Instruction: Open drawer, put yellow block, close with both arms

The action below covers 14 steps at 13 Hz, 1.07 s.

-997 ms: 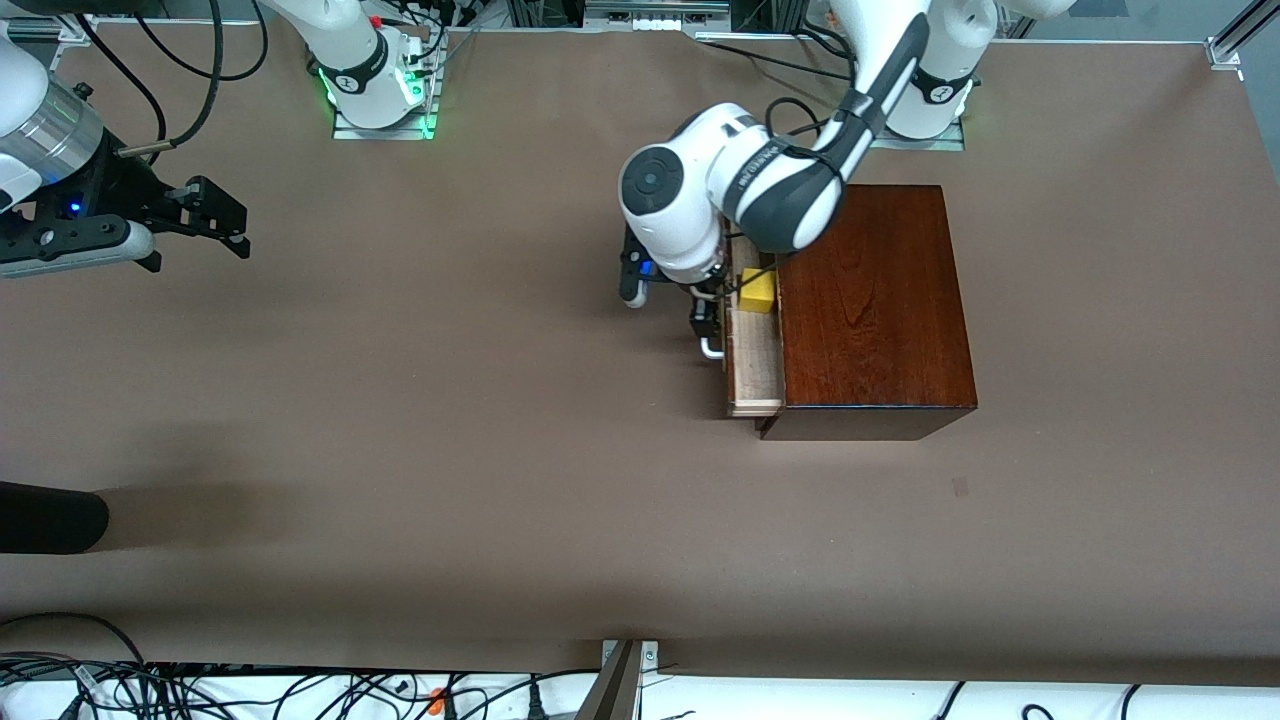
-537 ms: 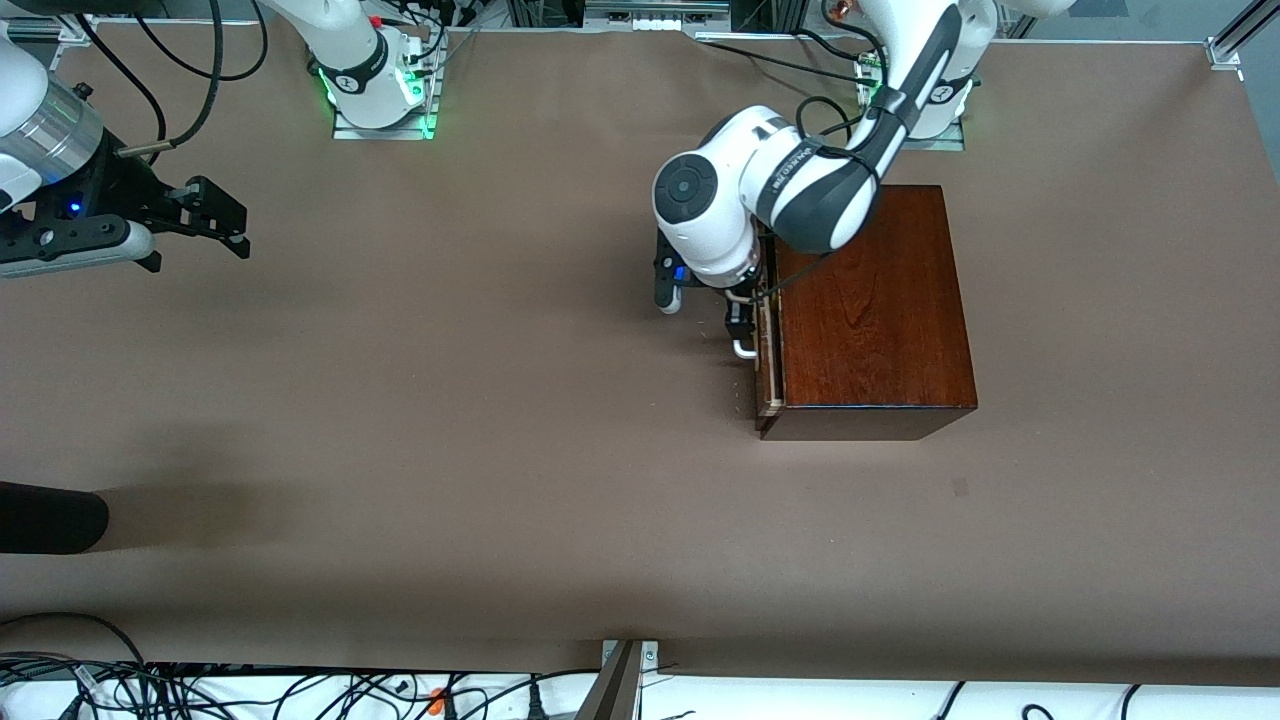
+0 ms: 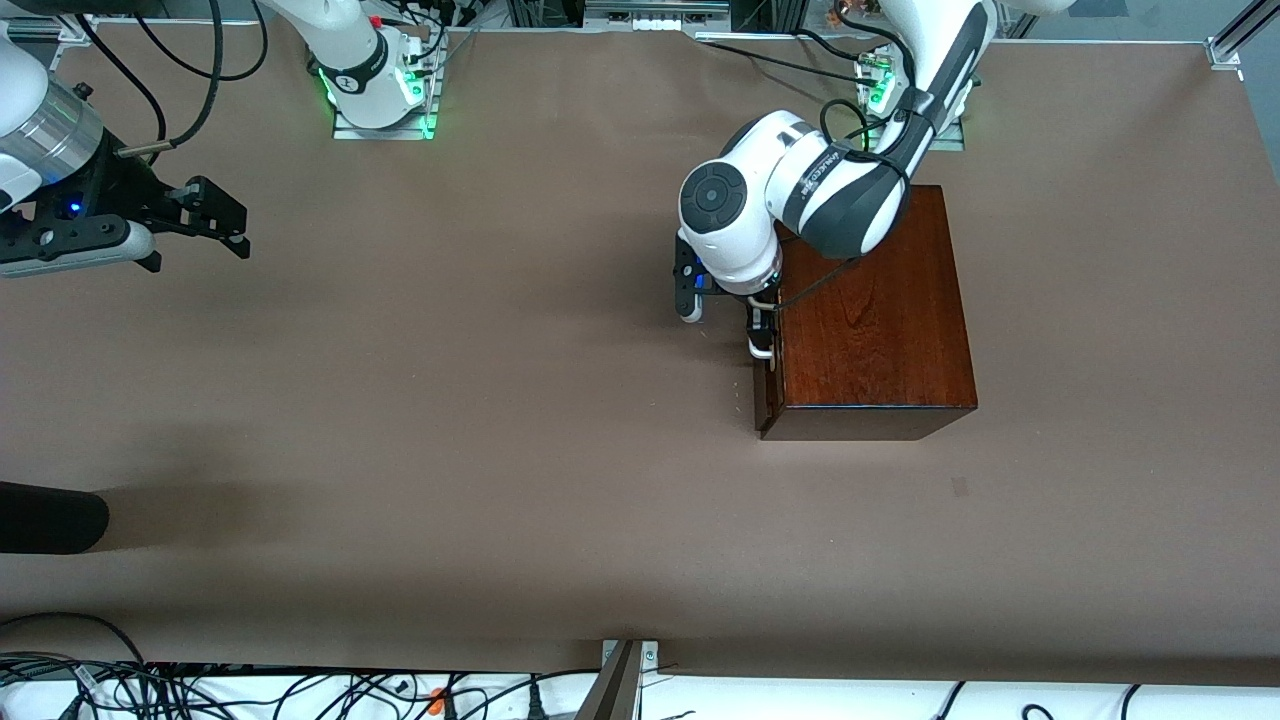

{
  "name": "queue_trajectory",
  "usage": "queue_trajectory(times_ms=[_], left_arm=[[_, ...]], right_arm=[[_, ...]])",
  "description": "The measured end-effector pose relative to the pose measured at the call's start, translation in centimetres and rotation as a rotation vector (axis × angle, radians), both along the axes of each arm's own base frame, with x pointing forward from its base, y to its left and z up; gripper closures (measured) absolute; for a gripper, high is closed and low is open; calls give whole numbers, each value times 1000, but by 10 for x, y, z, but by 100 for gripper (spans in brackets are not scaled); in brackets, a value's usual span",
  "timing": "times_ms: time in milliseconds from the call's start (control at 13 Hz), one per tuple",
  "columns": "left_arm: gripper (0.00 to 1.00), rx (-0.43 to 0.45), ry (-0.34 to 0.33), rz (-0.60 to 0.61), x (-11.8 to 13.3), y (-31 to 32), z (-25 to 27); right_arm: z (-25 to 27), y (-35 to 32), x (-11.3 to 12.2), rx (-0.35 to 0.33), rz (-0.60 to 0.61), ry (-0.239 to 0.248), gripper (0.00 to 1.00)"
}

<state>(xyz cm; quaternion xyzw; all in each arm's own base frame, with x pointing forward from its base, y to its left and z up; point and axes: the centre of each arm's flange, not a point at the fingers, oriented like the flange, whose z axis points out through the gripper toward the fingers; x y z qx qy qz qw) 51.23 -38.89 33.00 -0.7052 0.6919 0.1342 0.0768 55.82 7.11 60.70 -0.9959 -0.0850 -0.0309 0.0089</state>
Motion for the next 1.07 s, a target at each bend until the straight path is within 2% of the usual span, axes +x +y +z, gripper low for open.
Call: queue_trajectory(times_ms=[230,460,690,920,1073], left_arm=[[0,-41,-99,113,-5,-28,35],[0,-39,-184,351,-14,-48,74],[0,-25,-239,648,-13,-46,131],[0,-25,-262,808,-15,-26,190],[0,-25,-299,939,-6,3,220]], right_arm=[[0,0,0,0,0,0,0],[0,0,0,0,0,0,0],[0,0,0,0,0,0,0],[0,0,0,0,0,0,0],[0,0,0,0,0,0,0]])
